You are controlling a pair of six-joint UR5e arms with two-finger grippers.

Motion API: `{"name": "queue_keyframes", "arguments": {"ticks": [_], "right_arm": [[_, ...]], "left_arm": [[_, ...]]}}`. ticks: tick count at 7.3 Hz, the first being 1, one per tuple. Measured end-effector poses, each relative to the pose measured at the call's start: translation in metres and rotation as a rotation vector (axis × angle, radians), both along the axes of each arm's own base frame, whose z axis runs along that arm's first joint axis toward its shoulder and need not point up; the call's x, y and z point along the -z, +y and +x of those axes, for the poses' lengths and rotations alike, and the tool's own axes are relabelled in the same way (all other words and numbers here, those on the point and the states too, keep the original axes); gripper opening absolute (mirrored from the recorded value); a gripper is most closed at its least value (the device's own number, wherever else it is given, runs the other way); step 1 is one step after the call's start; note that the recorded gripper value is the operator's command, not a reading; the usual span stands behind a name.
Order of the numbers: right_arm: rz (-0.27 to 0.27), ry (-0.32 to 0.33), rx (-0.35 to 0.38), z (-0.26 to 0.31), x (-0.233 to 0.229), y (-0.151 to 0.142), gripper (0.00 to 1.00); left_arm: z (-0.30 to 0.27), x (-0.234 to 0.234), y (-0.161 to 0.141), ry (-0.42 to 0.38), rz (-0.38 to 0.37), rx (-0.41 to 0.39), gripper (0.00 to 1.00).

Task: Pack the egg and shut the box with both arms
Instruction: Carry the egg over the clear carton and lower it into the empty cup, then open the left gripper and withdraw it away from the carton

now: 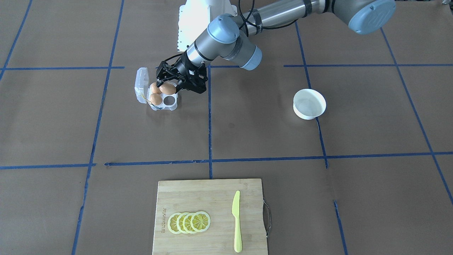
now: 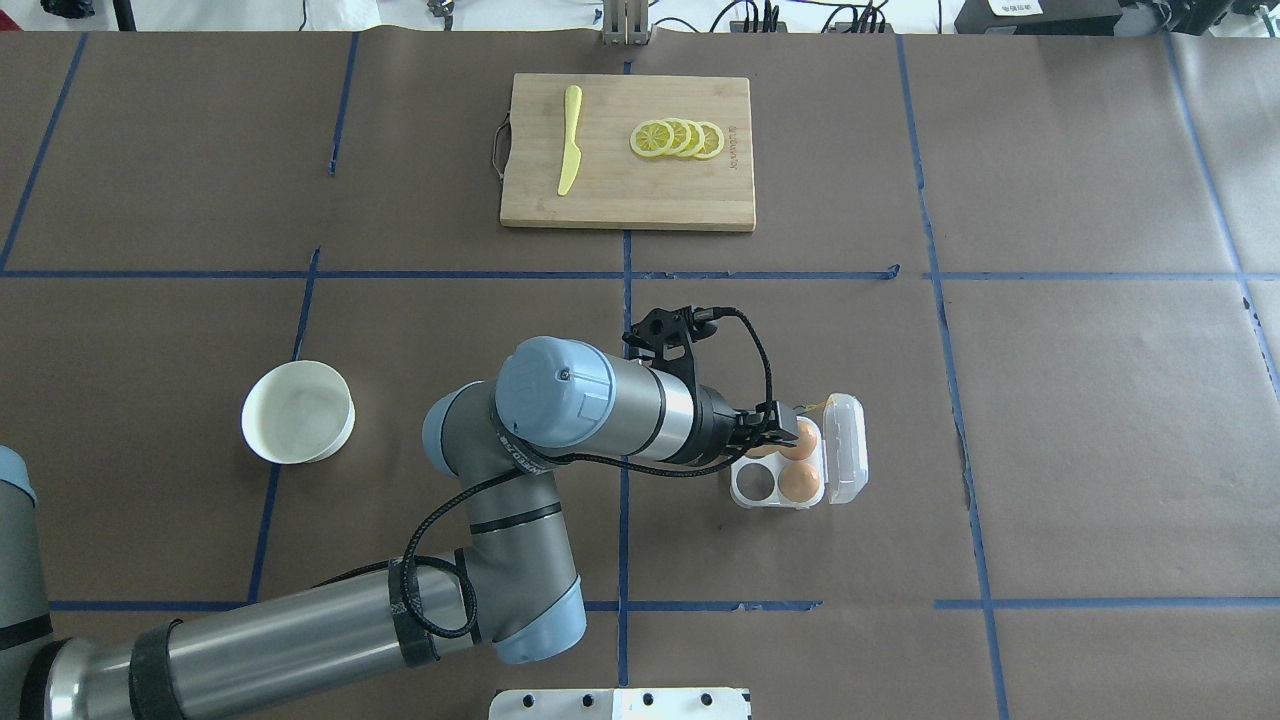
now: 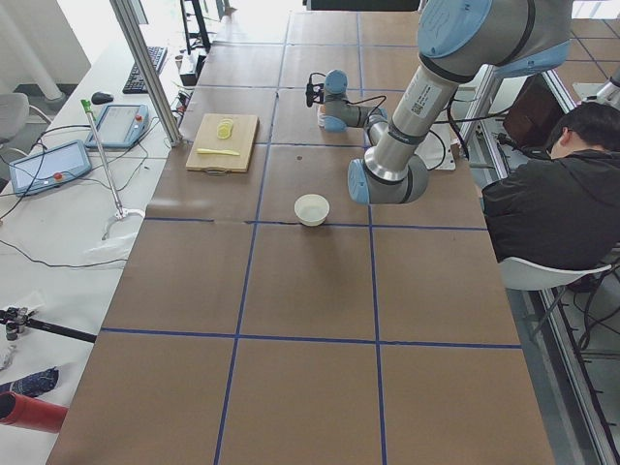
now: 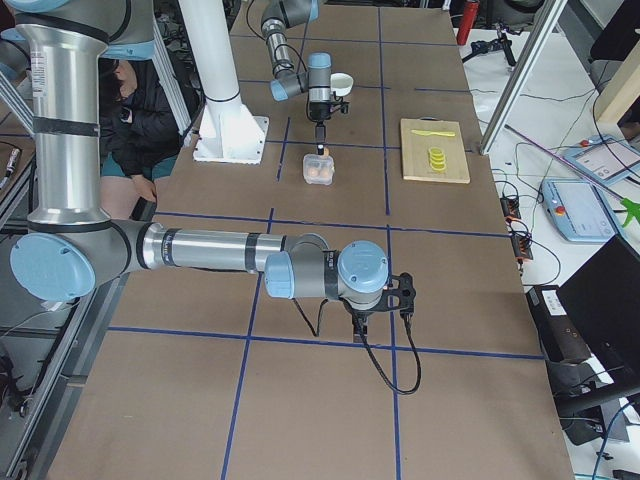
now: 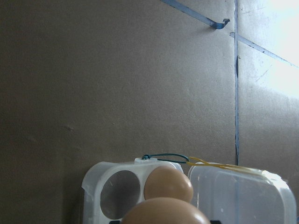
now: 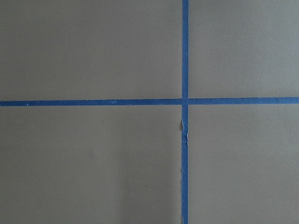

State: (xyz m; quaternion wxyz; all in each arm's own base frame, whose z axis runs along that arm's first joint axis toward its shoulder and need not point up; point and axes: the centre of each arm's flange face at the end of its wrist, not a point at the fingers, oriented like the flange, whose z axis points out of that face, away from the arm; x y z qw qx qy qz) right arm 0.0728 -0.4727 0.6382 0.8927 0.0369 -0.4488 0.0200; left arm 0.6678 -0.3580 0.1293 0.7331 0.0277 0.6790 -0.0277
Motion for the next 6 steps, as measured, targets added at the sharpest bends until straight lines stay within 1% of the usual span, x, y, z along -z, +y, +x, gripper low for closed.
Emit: {"name": "queue_keyframes", "arguments": {"ticks": [1,3,4,6], "right_arm": [[0.001,-0.001,0.001,0.000,0.000,0.000,1.00],[0.005,-0.001,0.002,0.000,0.001,0.000,1.00],[0.008,-0.002,0.002,0.000,0.003,0.000,1.00],[0.019,-0.009,-0.003,0.000,0.012,-0.003,1.00]], "left_arm": [[0.003,0.001,0.005,0.000,0.000,-0.006,1.00],[0.001,0.004,0.006,0.006,0.001,-0.007,1.00],[-0.008,0.006,-0.001,0.011,0.002,-0.003,1.00],[-0.054,0.004,-0.038,-0.003,-0.009,-0.036,1.00]]}}
